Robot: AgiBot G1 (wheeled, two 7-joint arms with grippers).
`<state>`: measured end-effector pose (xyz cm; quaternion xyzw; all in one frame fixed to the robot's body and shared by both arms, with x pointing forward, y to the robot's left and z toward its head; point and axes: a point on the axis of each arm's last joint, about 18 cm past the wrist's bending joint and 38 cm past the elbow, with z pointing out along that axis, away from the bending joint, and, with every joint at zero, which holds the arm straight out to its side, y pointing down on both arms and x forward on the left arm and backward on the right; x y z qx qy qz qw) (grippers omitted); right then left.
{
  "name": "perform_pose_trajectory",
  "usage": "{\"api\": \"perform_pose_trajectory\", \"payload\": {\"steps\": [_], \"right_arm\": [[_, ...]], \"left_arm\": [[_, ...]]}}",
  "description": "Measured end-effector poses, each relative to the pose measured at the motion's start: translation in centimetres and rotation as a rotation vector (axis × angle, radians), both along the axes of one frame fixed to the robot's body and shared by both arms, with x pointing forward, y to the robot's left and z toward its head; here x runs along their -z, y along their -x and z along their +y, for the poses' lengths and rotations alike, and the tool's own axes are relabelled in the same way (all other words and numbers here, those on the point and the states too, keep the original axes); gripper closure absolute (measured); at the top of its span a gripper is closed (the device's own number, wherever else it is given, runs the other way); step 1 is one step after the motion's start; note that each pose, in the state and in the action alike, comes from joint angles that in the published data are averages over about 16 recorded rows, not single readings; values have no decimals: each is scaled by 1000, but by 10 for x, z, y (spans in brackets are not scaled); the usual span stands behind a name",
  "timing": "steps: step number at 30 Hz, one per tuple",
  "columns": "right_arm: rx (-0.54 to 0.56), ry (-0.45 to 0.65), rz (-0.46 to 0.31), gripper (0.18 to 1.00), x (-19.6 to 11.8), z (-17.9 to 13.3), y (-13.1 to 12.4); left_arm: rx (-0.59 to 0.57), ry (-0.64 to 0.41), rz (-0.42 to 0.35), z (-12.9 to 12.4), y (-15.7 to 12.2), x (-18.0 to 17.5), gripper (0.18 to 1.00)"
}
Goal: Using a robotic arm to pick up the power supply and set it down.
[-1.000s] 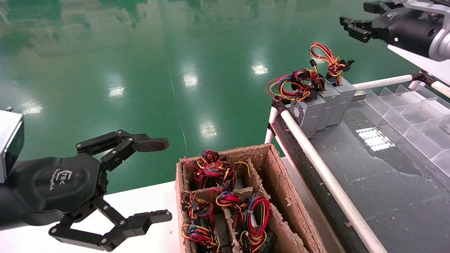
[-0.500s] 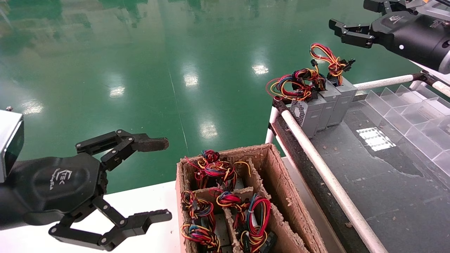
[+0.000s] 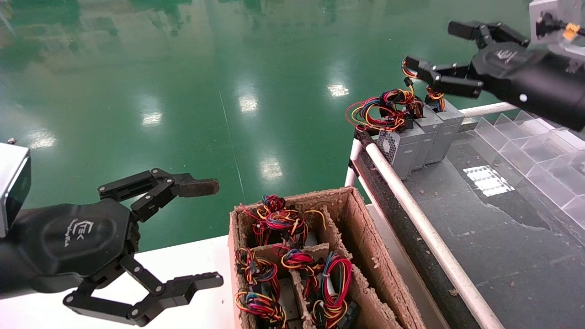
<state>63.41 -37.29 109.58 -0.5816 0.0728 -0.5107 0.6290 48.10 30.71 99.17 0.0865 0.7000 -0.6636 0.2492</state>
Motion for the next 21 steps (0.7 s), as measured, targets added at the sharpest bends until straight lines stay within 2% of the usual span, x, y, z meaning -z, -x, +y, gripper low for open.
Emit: {"api": "perform_pose_trajectory", "payload": {"steps": [14,21], "right_arm": [[-265,96,60,178,43,32,65],[-335,129,86,178,55,40,83]], "left_arm": [[0,0,0,0,0,0,184],[0,0,0,0,0,0,184]]}}
